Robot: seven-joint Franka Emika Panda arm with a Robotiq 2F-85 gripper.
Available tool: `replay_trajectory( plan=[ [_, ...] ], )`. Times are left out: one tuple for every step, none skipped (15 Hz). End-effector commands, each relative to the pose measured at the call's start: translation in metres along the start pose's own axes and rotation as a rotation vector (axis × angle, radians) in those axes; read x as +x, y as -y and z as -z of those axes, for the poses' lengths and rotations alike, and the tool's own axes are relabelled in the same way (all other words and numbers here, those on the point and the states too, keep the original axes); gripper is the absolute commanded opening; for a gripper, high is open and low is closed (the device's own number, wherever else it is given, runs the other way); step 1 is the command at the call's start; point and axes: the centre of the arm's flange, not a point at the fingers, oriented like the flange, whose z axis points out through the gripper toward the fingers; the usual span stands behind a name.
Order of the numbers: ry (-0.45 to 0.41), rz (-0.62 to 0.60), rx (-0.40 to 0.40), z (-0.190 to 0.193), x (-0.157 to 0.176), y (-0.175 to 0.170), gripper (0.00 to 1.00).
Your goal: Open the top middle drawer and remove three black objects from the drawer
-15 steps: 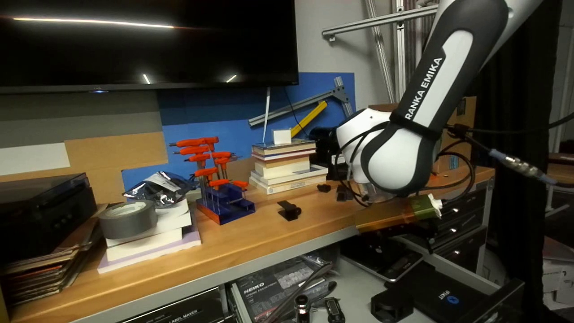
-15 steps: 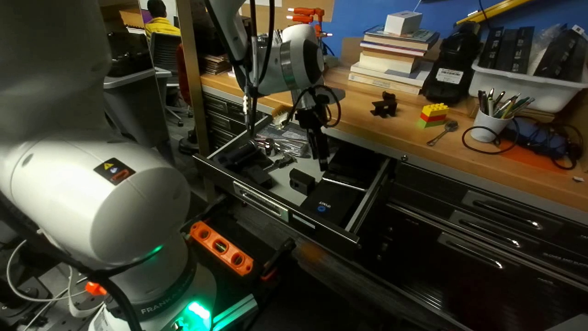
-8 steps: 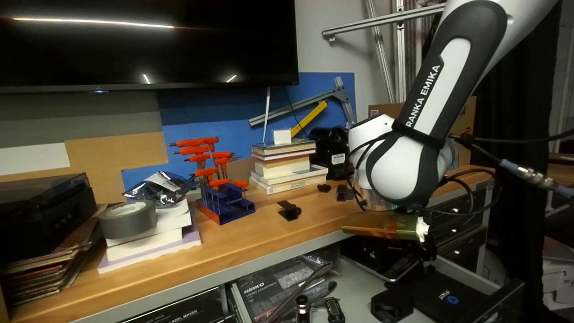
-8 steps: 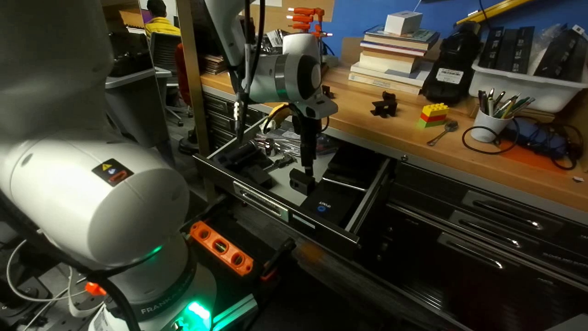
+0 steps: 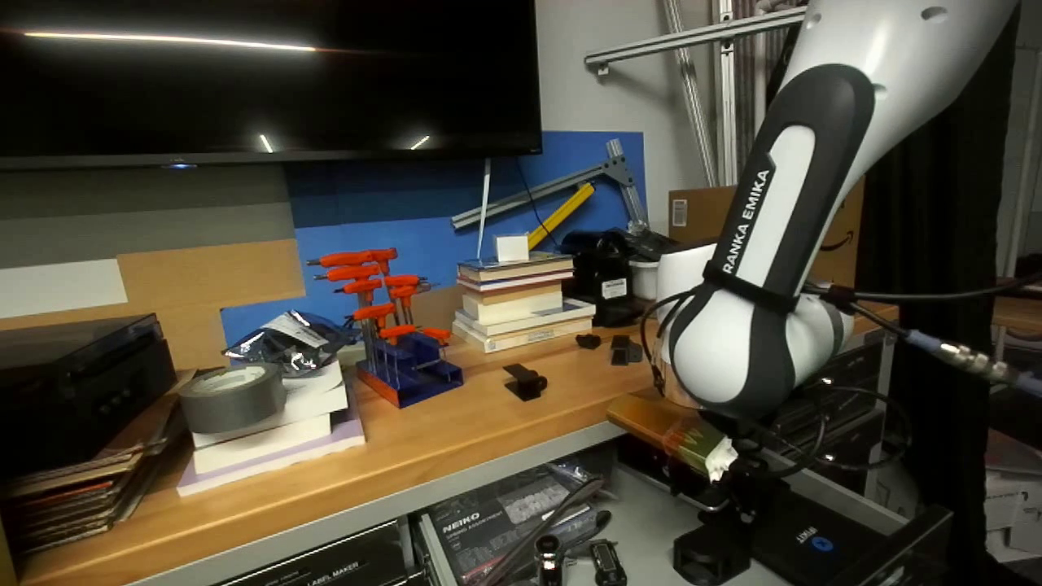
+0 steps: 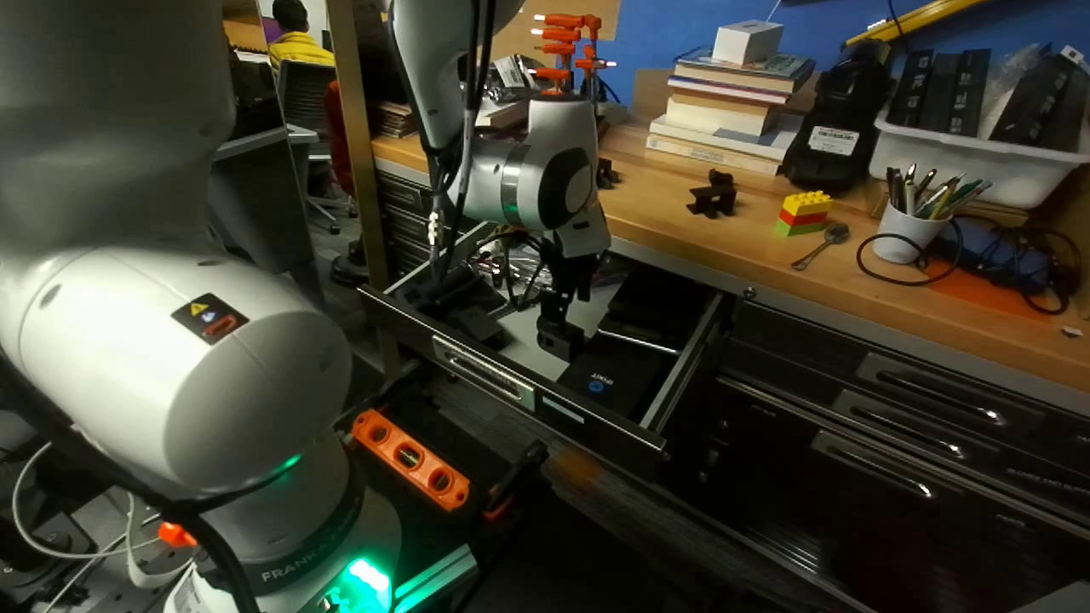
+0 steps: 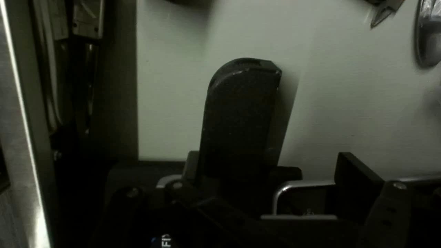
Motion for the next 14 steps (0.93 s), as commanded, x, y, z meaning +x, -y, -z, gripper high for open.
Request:
replay_trajectory(
  plan=[
    [0.001, -0.089, 0.048, -0.010, -0.004, -0.007, 1.00],
    [-0.007, -0.098, 0.047, -0.010, -0.004, -0.008, 1.00],
    [-0.012, -0.101, 0.046, -0.010, -0.005, -0.009, 1.00],
    [-0.019, -0.102, 0.044, -0.009, -0.006, -0.010, 1.00],
    [-0.020, -0.099, 0.039, -0.009, -0.007, -0.010, 1.00],
    [-0.023, -0.094, 0.037, -0.008, -0.009, -0.010, 1.00],
    [-0.026, -0.089, 0.035, -0.009, -0.012, -0.010, 1.00],
    [-0.025, -0.083, 0.030, -0.010, -0.014, -0.011, 1.00],
    [-0.023, -0.078, 0.030, -0.011, -0.017, -0.011, 1.00],
    [-0.018, -0.074, 0.027, -0.012, -0.019, -0.012, 1.00],
    [-0.019, -0.068, 0.023, -0.013, -0.021, -0.013, 1.00],
    [-0.015, -0.065, 0.020, -0.015, -0.021, -0.014, 1.00],
    [-0.012, -0.065, 0.019, -0.016, -0.022, -0.015, 1.00],
    [-0.009, -0.066, 0.017, -0.018, -0.022, -0.016, 1.00]
  ],
)
